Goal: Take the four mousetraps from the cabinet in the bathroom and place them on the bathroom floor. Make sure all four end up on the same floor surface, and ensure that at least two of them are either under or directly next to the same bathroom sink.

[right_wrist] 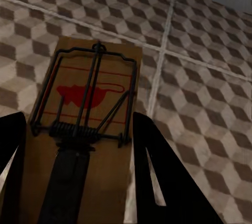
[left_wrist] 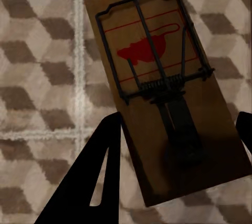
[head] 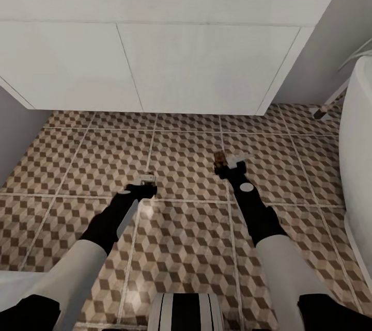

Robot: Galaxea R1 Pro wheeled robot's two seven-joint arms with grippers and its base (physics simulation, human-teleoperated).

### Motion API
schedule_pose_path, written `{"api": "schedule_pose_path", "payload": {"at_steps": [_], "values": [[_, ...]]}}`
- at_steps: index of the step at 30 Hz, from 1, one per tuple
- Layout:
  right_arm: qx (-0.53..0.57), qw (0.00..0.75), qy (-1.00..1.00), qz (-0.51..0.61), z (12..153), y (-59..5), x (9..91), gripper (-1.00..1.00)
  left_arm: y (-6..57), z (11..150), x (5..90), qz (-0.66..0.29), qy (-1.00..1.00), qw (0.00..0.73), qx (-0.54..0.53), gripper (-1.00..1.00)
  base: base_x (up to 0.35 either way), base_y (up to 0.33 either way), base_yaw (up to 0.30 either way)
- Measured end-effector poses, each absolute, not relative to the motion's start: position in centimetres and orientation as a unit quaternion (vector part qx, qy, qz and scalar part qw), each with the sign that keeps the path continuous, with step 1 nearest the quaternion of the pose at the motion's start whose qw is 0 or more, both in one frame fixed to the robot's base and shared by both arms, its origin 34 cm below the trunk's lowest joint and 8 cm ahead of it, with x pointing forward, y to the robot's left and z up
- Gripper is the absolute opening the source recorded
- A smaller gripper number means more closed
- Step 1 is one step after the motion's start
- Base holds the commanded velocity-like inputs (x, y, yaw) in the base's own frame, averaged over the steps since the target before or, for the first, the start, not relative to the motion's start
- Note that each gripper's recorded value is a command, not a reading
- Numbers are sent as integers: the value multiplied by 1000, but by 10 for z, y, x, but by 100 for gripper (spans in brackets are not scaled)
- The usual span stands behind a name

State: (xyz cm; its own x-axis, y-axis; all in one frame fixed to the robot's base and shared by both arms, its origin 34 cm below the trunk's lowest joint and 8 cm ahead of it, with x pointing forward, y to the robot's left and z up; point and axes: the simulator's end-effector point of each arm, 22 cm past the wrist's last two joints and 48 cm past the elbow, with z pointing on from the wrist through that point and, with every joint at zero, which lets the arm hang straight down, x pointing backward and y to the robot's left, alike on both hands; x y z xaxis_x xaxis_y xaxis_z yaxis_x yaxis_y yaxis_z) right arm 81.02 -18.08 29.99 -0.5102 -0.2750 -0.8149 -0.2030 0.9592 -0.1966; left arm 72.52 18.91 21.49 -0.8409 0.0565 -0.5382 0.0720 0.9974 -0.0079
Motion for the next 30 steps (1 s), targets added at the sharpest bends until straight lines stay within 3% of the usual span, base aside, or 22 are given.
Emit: {"api": "schedule_pose_path", "payload": {"at_steps": [5,10,16,23,30], "values": [[-186,486,853,-43,309,-145,812,-100,190,231,741,-13,951,308,37,-100,0,0,0],[-139,501,842,-142,325,-186,820,-100,204,285,779,-5,926,376,43,-100,0,0,0],[-85,518,821,-224,347,-218,821,-100,212,311,794,24,910,407,67,-100,0,0,0],[-124,506,842,-140,331,-176,821,-100,212,324,796,33,902,423,77,-100,0,0,0],[-99,482,864,-109,321,-174,816,-100,210,336,796,32,907,414,76,-100,0,0,0]]}}
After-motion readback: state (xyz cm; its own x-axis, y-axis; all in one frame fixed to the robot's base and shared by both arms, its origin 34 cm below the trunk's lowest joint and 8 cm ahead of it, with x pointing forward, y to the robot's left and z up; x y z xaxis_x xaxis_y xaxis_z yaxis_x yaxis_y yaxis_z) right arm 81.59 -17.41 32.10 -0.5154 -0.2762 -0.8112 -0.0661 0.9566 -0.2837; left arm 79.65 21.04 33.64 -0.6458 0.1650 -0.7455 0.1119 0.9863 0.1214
